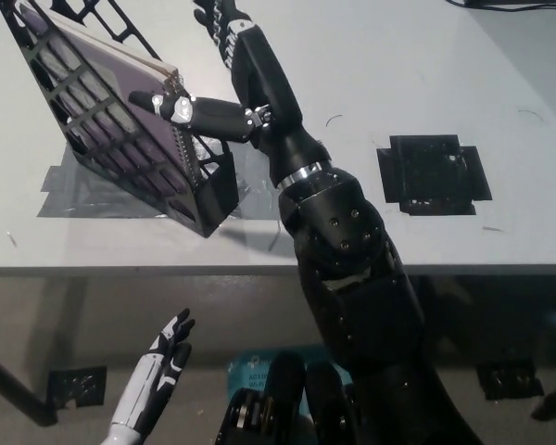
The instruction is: A shelf with a book inside it is placed on the center of the desk infront of the robot. The robot uses its right hand to grab the book, take it out and hand it to a person.
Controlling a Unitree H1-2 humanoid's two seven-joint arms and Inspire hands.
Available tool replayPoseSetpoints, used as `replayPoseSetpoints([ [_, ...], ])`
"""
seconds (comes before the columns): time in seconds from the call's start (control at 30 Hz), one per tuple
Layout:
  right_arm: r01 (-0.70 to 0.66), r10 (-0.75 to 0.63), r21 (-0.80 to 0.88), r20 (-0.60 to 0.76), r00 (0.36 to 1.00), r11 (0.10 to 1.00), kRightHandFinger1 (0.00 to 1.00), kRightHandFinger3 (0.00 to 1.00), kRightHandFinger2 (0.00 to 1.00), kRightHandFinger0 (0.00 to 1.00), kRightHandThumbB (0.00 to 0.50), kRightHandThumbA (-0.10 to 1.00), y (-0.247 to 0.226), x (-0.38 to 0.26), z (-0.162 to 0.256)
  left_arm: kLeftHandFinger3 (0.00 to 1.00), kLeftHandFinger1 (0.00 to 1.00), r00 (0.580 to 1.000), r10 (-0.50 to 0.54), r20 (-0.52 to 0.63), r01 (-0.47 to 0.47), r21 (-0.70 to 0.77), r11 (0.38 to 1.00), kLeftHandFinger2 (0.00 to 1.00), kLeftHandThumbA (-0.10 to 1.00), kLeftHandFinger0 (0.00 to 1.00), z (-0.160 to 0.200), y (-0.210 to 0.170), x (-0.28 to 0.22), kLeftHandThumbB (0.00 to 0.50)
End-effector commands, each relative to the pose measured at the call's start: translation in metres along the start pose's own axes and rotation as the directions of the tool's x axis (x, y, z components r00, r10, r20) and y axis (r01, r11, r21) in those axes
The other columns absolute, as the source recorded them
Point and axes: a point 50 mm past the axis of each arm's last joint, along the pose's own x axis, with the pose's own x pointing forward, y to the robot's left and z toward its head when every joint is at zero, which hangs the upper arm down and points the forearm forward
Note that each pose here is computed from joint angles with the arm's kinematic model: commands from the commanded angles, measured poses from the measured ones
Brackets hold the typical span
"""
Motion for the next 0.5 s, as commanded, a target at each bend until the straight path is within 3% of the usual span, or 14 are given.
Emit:
replayPoseSetpoints([
  [0.0,-0.022,0.022,0.03,0.03,0.999,0.999,1.0,1.0,1.0,1.0,0.324,1.0,0.01,0.007,0.013,1.0,1.0,0.998,-0.002,0.064,0.001,0.02,1.0,1.0,1.0,1.0,0.008,0.007,0.004,0.266],
  [0.3,-0.054,0.057,0.092,-0.037,0.998,0.994,1.0,1.0,1.0,1.0,0.298,1.0,0.024,0.008,-0.009,1.0,1.0,0.997,-0.004,0.079,0.003,0.012,1.0,1.0,1.0,1.0,0.012,0.007,0.01,0.258],
  [0.47,-0.062,0.078,0.176,-0.084,0.993,0.982,1.0,1.0,1.0,1.0,0.351,1.0,0.032,0.009,-0.023,1.0,1.0,0.998,-0.012,0.066,0.012,0.012,1.0,1.0,1.0,1.0,0.015,0.008,0.011,0.286],
])
